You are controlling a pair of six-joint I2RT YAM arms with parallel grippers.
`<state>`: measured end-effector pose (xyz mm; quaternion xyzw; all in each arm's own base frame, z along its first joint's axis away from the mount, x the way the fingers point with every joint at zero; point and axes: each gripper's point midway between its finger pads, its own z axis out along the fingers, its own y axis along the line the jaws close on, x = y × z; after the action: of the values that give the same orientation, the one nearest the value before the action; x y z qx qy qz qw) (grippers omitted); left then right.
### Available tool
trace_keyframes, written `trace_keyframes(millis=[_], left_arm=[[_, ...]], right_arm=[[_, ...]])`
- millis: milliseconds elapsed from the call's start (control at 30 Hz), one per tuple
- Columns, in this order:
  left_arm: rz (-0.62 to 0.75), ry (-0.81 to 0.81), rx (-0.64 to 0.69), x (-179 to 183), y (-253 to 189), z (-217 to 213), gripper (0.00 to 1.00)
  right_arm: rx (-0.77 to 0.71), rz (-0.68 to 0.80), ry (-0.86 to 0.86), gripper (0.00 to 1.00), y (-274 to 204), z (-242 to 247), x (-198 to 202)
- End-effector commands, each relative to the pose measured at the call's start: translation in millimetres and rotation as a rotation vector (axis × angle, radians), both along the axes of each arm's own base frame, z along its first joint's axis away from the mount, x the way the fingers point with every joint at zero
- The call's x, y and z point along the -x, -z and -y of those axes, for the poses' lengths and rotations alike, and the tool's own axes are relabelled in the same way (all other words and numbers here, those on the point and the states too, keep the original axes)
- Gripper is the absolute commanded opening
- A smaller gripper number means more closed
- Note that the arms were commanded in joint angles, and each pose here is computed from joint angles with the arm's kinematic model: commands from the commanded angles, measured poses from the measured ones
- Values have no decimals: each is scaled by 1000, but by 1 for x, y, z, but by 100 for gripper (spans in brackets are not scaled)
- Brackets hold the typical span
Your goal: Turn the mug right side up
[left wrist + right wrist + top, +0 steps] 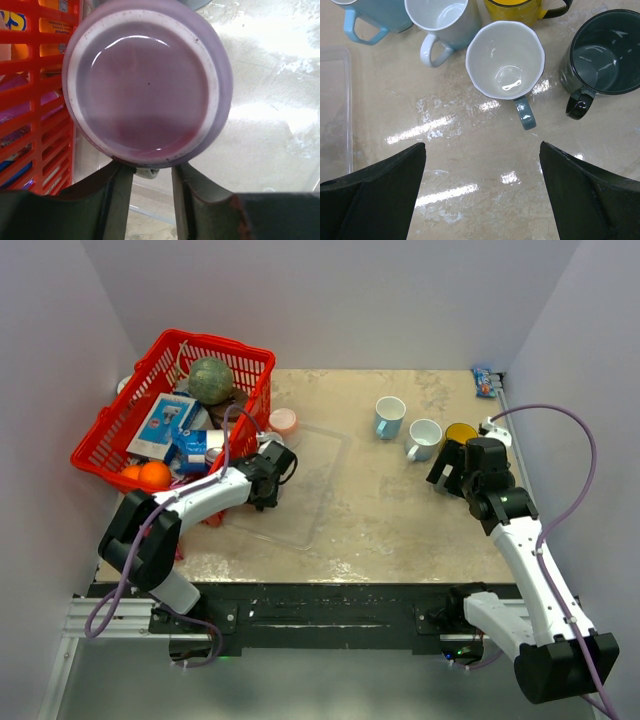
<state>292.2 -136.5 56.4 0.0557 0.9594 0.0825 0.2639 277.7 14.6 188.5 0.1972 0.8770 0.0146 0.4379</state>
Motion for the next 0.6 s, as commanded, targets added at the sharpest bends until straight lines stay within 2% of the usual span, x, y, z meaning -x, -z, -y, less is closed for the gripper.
trace_keyframes(millis=[0,67,200,400,567], left_arm=[[71,-63,66,-7,-8,3,33],[84,-66,73,-7,-10,2,29],[80,-65,67,-6,-9,1,0],[92,-35,127,-3,-22,10,0],[131,18,274,3,-53,28,0]], right_arm=[[-6,40,-13,98,-11,-1,-5],[-13,40,-19,98,-11,-3,-4],[-26,40,-30,97,-11,-6,-4],[-64,69,-94,98,-19,-18,-1],[-238,114,-361,99,-24,-71,10]])
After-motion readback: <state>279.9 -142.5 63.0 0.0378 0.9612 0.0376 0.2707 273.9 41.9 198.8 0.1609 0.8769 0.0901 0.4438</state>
